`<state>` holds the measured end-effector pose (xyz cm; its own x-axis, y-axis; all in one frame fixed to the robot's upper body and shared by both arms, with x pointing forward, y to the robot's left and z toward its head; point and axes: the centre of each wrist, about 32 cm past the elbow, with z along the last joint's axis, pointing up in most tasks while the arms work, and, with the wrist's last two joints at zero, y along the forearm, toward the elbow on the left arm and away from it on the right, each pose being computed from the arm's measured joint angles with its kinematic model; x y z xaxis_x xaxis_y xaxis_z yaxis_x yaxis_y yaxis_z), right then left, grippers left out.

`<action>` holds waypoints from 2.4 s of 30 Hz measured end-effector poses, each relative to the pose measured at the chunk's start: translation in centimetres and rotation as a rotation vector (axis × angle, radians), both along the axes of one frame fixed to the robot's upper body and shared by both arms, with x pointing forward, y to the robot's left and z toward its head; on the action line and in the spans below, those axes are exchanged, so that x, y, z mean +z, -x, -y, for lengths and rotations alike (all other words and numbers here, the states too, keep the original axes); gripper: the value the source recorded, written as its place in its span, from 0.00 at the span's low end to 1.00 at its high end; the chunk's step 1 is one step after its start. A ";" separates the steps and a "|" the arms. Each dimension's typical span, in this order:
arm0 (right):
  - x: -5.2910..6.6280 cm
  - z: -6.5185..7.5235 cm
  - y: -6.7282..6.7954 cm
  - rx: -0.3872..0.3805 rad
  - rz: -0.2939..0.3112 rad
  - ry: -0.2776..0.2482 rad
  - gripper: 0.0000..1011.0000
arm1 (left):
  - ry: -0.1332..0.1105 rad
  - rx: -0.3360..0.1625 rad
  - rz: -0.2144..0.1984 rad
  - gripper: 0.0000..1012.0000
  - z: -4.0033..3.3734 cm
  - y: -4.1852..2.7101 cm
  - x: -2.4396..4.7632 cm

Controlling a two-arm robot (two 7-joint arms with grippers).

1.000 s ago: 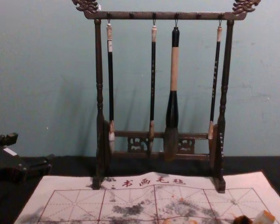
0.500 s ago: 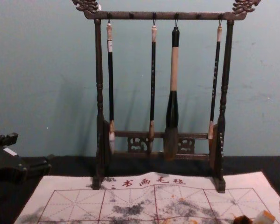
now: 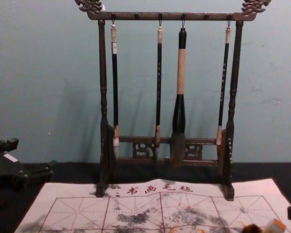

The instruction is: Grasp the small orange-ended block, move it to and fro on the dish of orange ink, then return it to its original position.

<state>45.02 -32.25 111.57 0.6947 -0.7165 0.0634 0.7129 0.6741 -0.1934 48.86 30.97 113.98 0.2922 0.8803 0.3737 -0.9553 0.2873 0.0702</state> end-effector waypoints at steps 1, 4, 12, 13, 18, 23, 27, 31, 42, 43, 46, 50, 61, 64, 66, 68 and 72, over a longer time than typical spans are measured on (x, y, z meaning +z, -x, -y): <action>0.0 0.0 0.0 0.000 -0.002 -0.001 0.99 | 0.000 0.000 0.000 0.99 0.00 0.00 0.00; 0.0 0.0 -0.1 -0.001 -0.005 -0.002 0.99 | 0.000 0.000 0.000 0.99 0.00 0.00 -0.01; 0.0 0.0 -0.2 -0.006 -0.016 -0.006 0.99 | 0.000 0.000 0.000 0.99 0.00 0.00 0.00; 0.0 0.0 -0.2 -0.006 -0.016 -0.006 0.99 | 0.000 0.000 0.000 0.99 0.00 0.00 0.00; 0.0 0.0 -0.2 -0.006 -0.015 -0.006 0.99 | 0.000 0.000 0.000 0.99 0.00 0.00 0.00; 0.0 0.0 -0.2 -0.006 -0.015 -0.006 0.99 | 0.000 0.000 0.000 0.99 0.00 0.00 0.00; 0.0 0.0 -0.2 -0.006 -0.014 -0.006 0.99 | 0.000 0.000 0.000 0.99 0.00 0.00 -0.01; 0.0 0.0 -0.2 -0.005 -0.014 -0.006 0.99 | 0.000 0.000 0.000 0.99 0.00 0.00 0.00; 0.0 0.0 -0.2 -0.005 -0.014 -0.006 0.84 | 0.000 0.000 0.000 0.99 0.00 0.00 0.00; 0.0 0.0 -0.2 -0.005 -0.013 -0.006 0.81 | 0.000 0.000 0.000 0.99 0.00 0.00 0.00; 0.0 0.0 -0.2 -0.005 -0.013 -0.006 0.72 | 0.000 0.000 0.000 0.99 0.00 0.00 0.00; 0.0 0.0 -0.2 -0.005 -0.013 -0.006 0.60 | 0.000 0.000 0.000 0.99 0.00 0.00 0.00; 0.0 0.0 -0.2 -0.005 -0.013 -0.006 0.25 | 0.000 0.000 0.000 0.99 0.00 0.00 0.00; 0.0 0.0 -0.2 -0.005 -0.013 -0.006 0.16 | 0.000 0.000 0.000 0.99 0.00 0.00 0.00; 0.0 0.0 -0.2 -0.005 -0.013 -0.006 0.13 | 0.000 0.000 0.000 0.99 0.00 0.00 0.00; 0.0 0.0 -0.2 -0.005 -0.013 -0.006 0.11 | 0.000 0.000 0.000 0.99 0.00 0.00 0.00; 0.0 0.0 -0.2 -0.005 -0.013 -0.006 0.11 | 0.000 0.000 0.000 0.99 0.00 0.00 -0.01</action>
